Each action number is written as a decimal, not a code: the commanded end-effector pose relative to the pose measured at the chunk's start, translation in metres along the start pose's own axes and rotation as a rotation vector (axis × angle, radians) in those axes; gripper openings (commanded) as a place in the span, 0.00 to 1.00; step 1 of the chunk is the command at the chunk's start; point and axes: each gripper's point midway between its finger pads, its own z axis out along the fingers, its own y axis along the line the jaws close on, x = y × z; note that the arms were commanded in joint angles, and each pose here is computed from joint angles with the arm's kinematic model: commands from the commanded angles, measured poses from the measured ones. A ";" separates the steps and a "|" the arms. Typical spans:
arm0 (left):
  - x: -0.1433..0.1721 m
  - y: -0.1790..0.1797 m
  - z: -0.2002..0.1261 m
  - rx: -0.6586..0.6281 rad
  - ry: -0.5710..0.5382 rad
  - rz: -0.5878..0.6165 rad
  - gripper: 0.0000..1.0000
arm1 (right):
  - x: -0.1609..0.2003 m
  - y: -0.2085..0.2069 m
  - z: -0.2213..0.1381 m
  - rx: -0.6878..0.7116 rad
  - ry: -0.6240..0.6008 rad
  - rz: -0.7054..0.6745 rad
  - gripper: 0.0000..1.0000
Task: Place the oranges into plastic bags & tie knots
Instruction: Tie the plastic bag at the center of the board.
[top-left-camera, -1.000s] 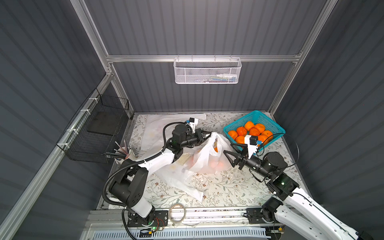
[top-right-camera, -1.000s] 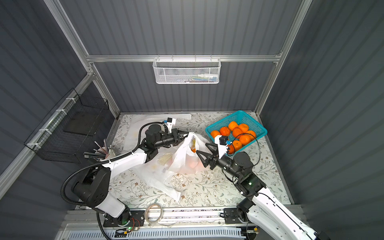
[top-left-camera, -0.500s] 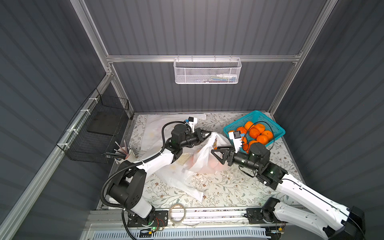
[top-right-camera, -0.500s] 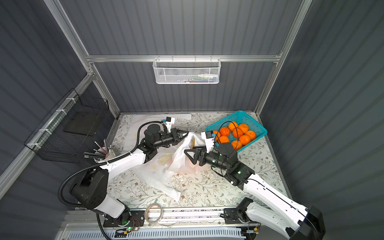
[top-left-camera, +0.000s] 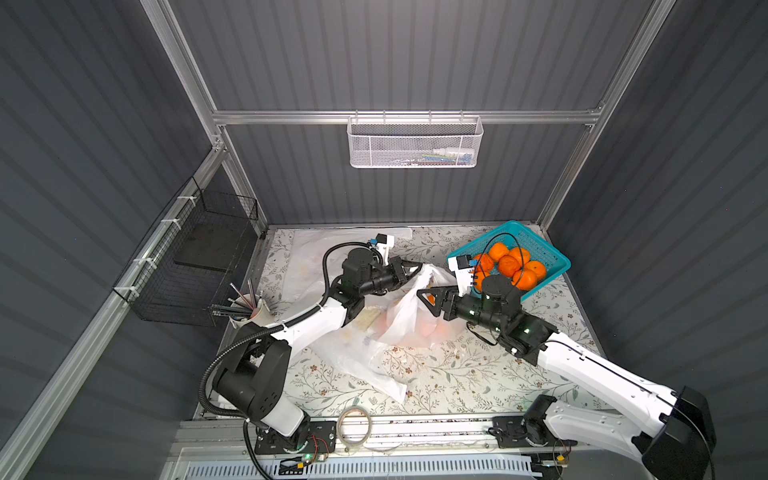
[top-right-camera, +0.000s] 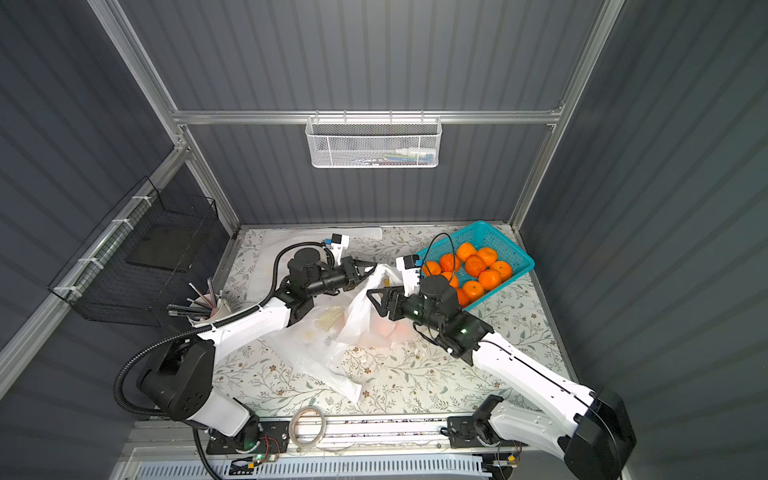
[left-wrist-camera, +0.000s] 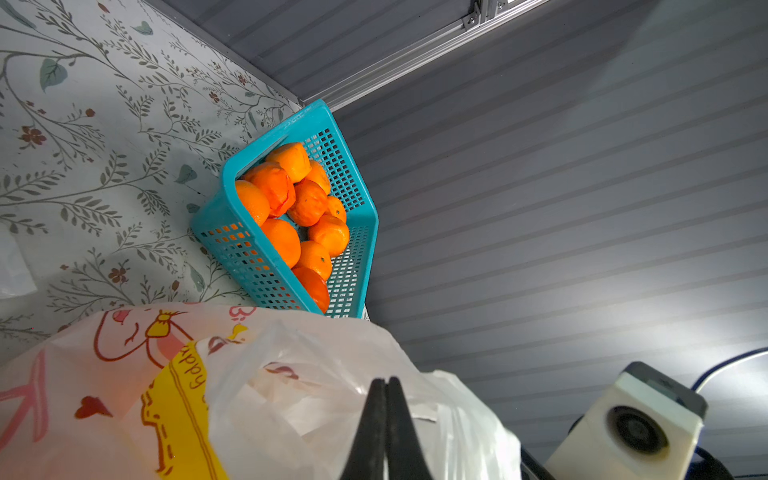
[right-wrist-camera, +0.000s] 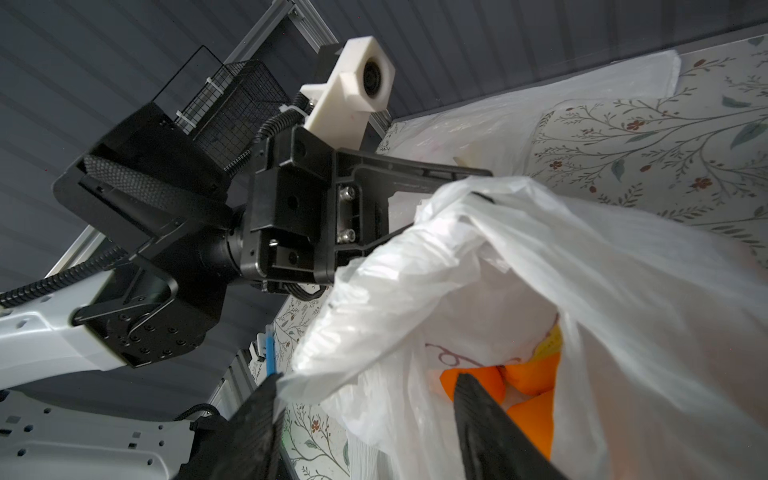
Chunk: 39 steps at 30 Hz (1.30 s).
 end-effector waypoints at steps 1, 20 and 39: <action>-0.002 -0.012 -0.004 0.012 -0.012 0.043 0.00 | -0.018 0.014 0.001 -0.034 -0.052 -0.022 0.66; -0.007 -0.012 -0.011 -0.041 -0.039 0.092 0.00 | -0.012 -0.001 -0.006 0.058 -0.025 -0.072 0.12; -0.039 0.009 -0.038 -0.170 -0.114 0.139 0.00 | 0.006 -0.019 -0.038 0.176 0.069 -0.252 0.04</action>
